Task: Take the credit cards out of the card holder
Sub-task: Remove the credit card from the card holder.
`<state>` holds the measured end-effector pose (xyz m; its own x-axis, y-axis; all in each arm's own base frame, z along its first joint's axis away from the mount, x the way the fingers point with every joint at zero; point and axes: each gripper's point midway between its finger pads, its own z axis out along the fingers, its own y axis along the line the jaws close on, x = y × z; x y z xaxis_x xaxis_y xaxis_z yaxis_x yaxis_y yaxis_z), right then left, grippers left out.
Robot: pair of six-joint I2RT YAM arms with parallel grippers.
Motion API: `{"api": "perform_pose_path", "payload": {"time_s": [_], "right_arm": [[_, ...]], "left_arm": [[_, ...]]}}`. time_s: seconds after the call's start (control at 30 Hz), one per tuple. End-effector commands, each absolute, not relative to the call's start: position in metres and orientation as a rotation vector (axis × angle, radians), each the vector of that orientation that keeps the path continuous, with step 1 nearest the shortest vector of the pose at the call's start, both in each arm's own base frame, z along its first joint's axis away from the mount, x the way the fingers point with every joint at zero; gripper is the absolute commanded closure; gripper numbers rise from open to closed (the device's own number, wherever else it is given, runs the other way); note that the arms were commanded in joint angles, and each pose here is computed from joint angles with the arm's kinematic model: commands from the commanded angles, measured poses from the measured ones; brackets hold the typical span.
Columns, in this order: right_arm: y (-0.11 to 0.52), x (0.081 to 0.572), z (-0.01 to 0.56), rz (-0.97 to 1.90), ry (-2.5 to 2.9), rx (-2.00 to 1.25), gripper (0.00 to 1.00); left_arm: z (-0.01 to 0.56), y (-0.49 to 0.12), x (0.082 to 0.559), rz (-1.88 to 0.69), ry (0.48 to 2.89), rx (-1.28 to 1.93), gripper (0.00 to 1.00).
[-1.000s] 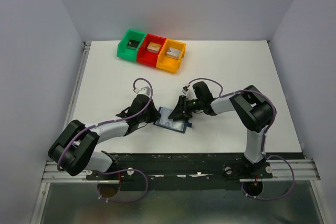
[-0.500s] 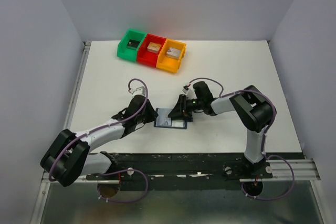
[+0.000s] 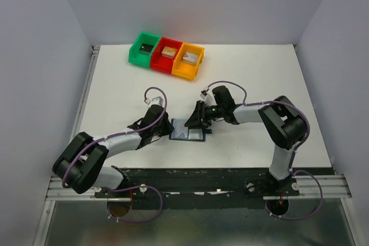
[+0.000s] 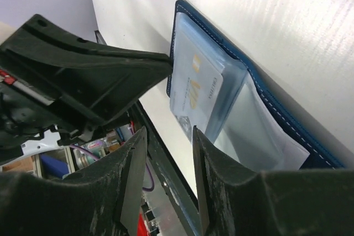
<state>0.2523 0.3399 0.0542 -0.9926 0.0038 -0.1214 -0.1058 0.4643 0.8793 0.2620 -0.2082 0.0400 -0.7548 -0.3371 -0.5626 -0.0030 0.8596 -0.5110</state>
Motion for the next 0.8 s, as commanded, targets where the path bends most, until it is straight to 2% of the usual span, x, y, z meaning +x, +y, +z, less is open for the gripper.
{"api": "perform_pose_path", "payload": {"time_s": [0.0,0.13,0.77], "right_arm": [[0.347,0.254,0.068,1.562,2.56,-0.146,0.53],[0.353,0.252,0.067,1.568,2.573,-0.174,0.53],[0.334,0.248,0.036,1.434,2.647,-0.104,0.53]], "left_arm": [[0.047,-0.227,0.267,-0.733,2.338,-0.2,0.97],[0.045,-0.226,0.267,-0.73,2.342,-0.202,1.0],[0.035,-0.219,0.26,-0.686,2.381,-0.224,1.0]]}}
